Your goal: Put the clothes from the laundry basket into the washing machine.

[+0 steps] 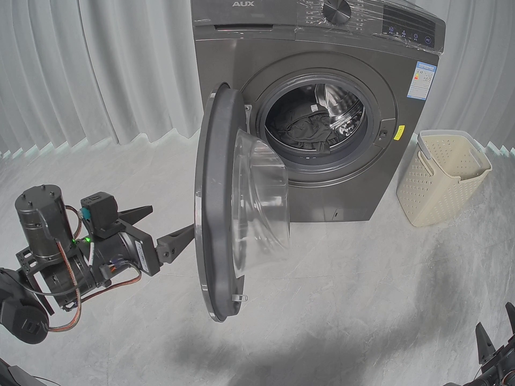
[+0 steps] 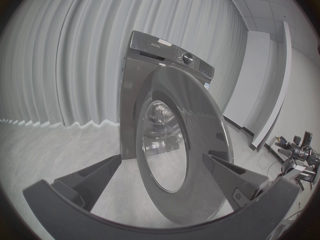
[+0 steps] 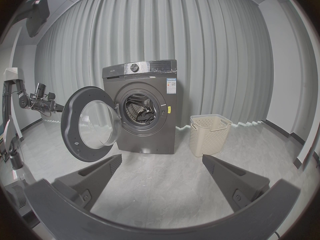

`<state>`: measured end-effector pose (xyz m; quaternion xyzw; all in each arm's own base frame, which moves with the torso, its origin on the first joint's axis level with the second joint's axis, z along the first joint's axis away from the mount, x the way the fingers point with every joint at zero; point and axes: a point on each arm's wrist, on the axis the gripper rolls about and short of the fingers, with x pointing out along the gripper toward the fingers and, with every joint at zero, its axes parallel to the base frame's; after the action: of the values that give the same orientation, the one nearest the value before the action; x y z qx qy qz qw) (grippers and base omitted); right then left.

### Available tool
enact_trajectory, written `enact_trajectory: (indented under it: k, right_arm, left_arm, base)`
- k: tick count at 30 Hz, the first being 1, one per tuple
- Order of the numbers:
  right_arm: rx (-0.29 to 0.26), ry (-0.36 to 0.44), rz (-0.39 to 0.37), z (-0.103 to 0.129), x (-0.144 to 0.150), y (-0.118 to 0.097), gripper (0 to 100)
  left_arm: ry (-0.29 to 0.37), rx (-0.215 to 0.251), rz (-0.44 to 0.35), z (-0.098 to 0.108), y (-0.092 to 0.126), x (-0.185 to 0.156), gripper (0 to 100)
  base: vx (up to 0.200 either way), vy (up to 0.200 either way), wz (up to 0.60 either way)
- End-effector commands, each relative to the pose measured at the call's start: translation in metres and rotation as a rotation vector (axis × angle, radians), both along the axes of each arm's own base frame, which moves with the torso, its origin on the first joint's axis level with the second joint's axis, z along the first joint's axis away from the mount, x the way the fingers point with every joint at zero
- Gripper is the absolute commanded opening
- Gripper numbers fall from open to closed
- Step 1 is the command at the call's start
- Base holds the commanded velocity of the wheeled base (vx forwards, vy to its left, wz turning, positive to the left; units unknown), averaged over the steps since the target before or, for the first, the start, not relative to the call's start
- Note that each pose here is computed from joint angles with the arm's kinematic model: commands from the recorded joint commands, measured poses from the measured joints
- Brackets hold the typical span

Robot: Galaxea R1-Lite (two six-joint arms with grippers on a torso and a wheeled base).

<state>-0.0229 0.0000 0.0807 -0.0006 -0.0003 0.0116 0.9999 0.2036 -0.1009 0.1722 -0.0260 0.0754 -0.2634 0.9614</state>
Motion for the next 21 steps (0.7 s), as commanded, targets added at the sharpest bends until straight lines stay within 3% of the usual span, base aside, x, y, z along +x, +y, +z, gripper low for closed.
enact_trajectory:
  k: [1,6,15,21]
  right_arm:
    - [0.0,0.002,0.0,-0.005,0.0,0.0,100]
    - [0.0,0.002,0.001,-0.005,0.0,0.0,100]
    - [-0.002,0.002,0.001,-0.005,0.0,0.0,100]
    - [-0.002,0.002,0.001,-0.005,0.0,0.0,100]
  left_arm:
    - [0.027,0.011,-0.035,-0.007,-0.016,0.013,100]
    - [0.028,0.018,-0.072,-0.008,-0.034,0.024,100]
    - [-0.021,-0.007,-0.146,0.001,-0.094,0.047,100]
    - [-0.023,-0.009,-0.16,-0.007,-0.119,0.072,100]
  base:
    - [0.0,0.0,0.0]
    - [0.0,0.0,0.0]
    - [0.0,0.0,0.0]
    - [0.0,0.0,0.0]
